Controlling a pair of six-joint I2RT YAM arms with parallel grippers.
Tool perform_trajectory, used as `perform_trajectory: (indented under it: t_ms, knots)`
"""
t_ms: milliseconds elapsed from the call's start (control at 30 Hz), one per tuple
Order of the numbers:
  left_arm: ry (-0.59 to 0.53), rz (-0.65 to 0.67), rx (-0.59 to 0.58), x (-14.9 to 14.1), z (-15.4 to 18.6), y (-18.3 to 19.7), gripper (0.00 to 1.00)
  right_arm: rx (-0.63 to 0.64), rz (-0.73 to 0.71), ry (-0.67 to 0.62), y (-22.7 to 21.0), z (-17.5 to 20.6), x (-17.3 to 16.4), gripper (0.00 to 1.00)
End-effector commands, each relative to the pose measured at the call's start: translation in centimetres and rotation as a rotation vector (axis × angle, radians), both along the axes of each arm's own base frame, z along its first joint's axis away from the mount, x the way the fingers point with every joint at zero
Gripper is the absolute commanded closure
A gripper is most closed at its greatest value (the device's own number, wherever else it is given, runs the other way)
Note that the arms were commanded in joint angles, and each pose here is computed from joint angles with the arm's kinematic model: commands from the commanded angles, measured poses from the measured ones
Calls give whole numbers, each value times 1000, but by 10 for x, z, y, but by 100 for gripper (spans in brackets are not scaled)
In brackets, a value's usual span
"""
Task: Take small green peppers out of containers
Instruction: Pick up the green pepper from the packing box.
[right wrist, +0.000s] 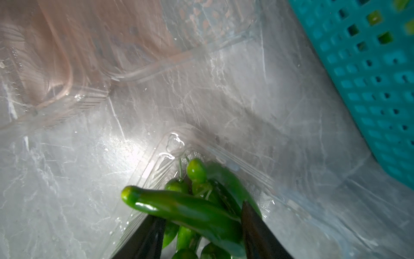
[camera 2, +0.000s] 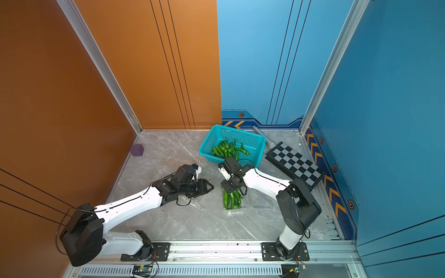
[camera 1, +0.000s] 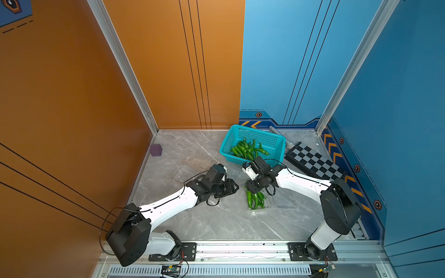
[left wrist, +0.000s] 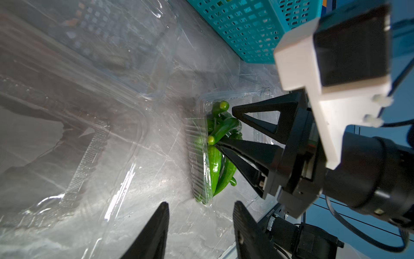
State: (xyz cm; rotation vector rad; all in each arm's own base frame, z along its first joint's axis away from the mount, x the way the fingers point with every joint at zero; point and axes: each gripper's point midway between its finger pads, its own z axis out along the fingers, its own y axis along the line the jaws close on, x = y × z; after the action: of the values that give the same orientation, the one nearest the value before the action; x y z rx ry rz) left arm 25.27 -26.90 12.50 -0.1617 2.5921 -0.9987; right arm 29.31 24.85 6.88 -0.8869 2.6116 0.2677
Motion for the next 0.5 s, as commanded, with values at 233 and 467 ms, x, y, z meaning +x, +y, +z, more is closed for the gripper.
perform_trajectory:
  t_ms: [233, 467]
  knots:
    - [-4, 11, 28, 2, -5, 10, 51, -25, 12, -48, 2, 3, 11, 68]
    - [-6, 17, 26, 5, -4, 11, 51, -10, 3, -81, -3, 19, 8, 77]
